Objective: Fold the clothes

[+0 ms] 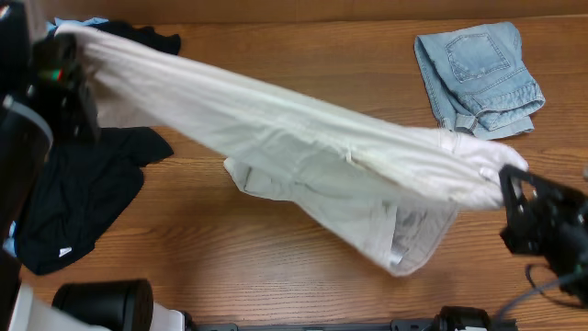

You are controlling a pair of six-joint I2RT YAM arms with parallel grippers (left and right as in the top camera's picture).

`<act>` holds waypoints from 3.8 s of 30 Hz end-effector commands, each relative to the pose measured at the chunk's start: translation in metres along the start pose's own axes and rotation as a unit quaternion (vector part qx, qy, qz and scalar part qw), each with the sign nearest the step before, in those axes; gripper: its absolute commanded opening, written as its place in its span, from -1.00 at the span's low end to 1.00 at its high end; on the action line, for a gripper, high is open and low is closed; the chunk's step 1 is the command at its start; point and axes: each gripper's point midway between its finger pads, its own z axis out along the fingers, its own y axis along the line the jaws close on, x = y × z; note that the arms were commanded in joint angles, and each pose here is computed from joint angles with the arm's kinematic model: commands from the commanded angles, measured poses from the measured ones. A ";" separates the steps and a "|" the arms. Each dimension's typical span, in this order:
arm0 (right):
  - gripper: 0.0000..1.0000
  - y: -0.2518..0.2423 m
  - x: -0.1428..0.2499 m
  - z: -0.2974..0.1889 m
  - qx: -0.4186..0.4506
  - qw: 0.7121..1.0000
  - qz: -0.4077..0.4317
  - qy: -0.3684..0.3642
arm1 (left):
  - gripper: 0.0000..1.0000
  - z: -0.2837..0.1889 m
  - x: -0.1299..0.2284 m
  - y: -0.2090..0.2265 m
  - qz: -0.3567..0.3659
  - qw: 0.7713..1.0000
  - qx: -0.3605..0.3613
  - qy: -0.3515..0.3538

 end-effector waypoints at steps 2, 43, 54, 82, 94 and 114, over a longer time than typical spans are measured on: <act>-0.92 0.011 -0.014 -0.051 0.005 0.997 -0.026 -0.079 | -0.92 -0.041 -0.007 0.011 -0.007 0.998 -0.039 -0.040; -0.92 0.031 -0.002 -0.092 -0.022 0.993 -0.076 -0.087 | -0.91 -0.207 0.009 0.033 -0.068 0.972 -0.144 -0.172; -0.92 -0.004 0.000 0.056 -0.046 0.998 -0.040 -0.001 | -0.91 -0.044 0.068 0.041 -0.093 0.981 -0.142 0.092; -0.92 -0.072 0.086 0.455 -0.070 0.993 -0.071 0.063 | -0.91 0.438 0.339 0.008 -0.122 0.936 -0.003 0.330; -0.43 -0.076 0.026 0.479 -0.043 0.992 -0.014 -0.115 | 0.04 0.495 0.318 0.009 -0.115 0.971 0.008 0.211; 1.00 -0.011 -0.019 0.336 -0.060 0.997 -0.044 0.004 | 1.00 0.356 0.157 -0.024 -0.116 0.963 0.102 0.221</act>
